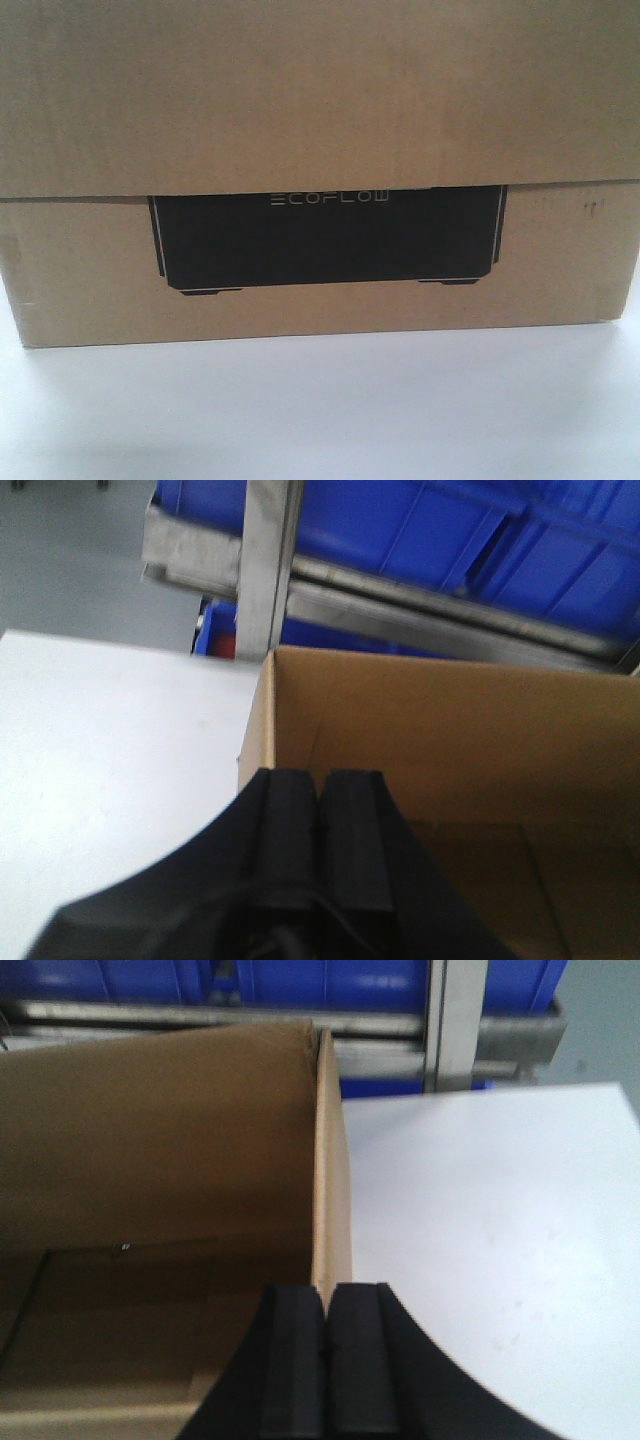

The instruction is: Grab box from left shelf to table start

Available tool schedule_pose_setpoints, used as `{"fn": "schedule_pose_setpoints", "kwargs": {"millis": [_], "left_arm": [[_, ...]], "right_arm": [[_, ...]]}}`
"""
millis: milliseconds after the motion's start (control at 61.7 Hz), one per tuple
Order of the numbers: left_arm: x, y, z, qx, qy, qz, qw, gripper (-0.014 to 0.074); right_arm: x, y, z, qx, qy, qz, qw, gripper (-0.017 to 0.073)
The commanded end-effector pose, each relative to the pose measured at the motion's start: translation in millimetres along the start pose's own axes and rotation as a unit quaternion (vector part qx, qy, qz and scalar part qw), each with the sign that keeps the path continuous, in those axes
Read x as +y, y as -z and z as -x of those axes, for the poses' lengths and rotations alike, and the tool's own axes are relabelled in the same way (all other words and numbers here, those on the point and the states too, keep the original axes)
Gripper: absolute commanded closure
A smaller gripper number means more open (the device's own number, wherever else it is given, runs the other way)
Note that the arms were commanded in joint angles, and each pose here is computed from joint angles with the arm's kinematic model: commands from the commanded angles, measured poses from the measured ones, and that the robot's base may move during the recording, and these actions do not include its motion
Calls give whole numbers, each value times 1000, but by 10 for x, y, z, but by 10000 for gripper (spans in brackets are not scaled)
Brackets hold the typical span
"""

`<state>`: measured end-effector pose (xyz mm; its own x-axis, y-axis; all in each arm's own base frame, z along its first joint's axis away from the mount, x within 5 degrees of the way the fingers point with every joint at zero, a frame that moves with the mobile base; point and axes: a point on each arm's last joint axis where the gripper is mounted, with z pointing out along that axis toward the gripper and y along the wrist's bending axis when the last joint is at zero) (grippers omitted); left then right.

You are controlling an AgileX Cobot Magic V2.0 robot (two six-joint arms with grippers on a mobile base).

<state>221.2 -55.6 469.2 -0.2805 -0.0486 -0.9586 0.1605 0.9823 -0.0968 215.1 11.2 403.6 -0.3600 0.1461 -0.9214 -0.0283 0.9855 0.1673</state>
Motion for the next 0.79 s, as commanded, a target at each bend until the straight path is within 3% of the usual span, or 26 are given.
{"fn": "schedule_pose_setpoints", "kwargs": {"millis": [0,162,373,503,778], "left_arm": [[-15,283,-62,-124,-1,-37,992,661],[56,515,-635,-179,-14,-56,982,661],[144,837,-1337,-215,-85,-60,971,661],[183,993,-1584,-231,-128,-53,963,661],[208,1147,-1673,-260,-130,-52,955,661]], "right_arm": [[-22,305,-18,-126,23,0,992,541],[-89,560,-507,-142,39,-5,989,541],[-154,855,-1061,-160,40,-2,986,541],[-174,1005,-1253,-187,41,1,982,541],[-173,1165,-1318,-223,42,6,974,541]]}}
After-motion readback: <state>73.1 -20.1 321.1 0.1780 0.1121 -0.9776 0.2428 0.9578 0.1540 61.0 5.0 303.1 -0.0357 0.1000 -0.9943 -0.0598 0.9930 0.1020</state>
